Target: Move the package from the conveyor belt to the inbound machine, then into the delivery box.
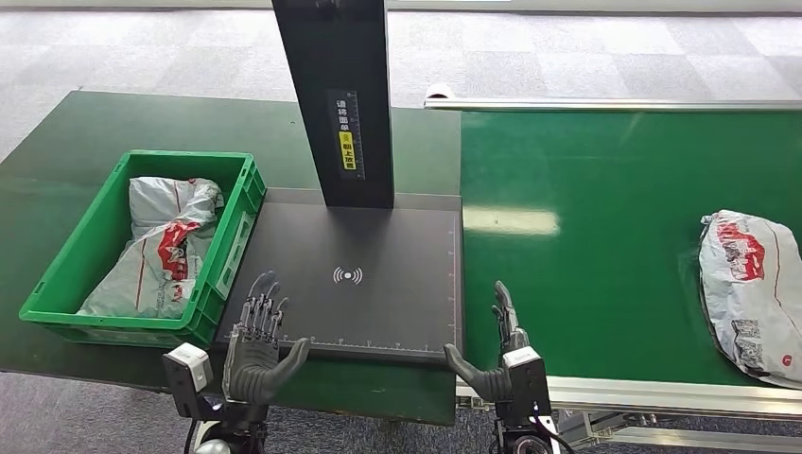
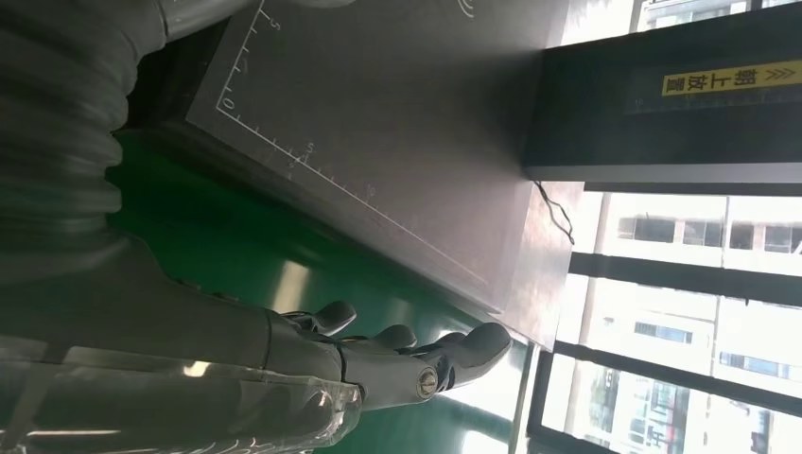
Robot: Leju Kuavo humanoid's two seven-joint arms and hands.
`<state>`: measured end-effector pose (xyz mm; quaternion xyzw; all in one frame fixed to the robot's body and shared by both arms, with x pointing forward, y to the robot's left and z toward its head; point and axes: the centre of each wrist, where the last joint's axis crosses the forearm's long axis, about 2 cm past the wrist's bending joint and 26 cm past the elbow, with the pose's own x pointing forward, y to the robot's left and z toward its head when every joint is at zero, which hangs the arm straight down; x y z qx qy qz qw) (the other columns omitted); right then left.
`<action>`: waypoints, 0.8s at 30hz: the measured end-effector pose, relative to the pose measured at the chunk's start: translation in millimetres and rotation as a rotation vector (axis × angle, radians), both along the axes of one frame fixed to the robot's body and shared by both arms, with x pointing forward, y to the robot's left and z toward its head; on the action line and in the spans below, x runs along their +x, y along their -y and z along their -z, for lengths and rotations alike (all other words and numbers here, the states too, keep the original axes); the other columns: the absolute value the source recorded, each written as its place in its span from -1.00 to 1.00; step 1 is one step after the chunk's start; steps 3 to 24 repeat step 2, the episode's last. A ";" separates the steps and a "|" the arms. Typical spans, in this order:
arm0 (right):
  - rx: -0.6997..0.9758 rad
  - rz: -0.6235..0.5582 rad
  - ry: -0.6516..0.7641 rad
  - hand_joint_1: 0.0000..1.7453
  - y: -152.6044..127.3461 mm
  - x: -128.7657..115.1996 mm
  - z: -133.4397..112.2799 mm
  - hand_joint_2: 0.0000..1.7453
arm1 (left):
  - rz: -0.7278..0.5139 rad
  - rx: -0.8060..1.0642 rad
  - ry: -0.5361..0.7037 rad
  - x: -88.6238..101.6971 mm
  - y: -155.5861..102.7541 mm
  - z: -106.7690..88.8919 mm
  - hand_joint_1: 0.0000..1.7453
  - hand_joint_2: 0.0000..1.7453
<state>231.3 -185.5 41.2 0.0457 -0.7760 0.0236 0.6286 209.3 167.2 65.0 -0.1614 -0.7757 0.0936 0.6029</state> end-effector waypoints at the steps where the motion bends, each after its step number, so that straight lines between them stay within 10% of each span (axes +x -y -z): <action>1: 0.001 0.000 0.000 -1.00 0.0 0.0 0.1 1.00 | -0.002 0.000 0.000 0.2 -0.4 0.0 -1.00 1.00; 24: 0.001 0.000 -0.001 -1.00 -0.1 0.0 0.2 1.00 | -0.003 0.000 0.000 0.3 -0.5 0.0 -1.00 1.00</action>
